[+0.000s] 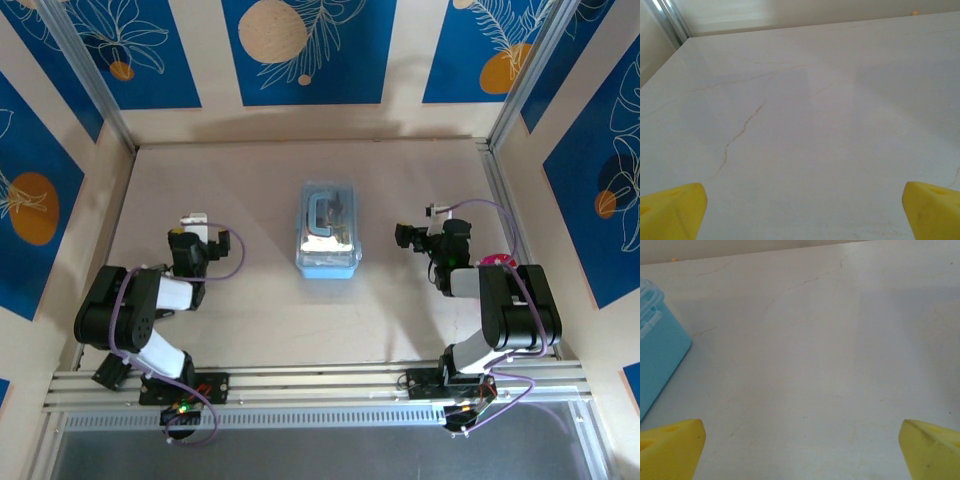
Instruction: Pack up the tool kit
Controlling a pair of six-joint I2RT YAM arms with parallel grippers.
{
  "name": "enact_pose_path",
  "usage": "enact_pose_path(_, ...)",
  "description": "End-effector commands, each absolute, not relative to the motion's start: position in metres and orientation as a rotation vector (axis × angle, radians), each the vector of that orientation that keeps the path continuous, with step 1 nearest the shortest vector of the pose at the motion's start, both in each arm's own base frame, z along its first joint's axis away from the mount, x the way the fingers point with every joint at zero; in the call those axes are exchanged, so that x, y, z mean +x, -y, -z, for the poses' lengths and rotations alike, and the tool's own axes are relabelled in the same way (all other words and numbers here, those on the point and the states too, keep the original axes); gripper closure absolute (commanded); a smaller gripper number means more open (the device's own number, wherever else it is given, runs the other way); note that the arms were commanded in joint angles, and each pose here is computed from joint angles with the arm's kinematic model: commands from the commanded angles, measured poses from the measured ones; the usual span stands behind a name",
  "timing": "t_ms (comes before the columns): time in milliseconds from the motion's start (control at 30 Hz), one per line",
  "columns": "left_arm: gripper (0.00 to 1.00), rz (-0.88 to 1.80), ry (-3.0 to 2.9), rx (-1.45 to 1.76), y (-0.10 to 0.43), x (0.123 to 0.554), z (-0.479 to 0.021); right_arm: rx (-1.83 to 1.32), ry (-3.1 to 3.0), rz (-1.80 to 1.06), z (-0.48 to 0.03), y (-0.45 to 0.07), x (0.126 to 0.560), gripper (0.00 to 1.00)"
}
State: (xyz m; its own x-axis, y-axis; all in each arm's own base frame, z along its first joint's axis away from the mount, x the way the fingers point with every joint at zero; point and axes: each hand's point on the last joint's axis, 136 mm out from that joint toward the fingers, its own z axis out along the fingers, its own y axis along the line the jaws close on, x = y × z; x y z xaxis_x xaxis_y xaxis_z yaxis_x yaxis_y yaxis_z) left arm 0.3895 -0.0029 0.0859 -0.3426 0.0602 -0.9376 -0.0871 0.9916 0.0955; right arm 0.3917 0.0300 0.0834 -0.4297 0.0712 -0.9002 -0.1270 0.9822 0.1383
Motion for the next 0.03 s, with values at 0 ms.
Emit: enact_pose_path(0, 0.00, -0.144, -1.881, -0.014, 0.0018, 0.3928, -0.0943, -0.047, -1.957, -0.215, -0.0934, -0.0309, 0.3955, 0.01)
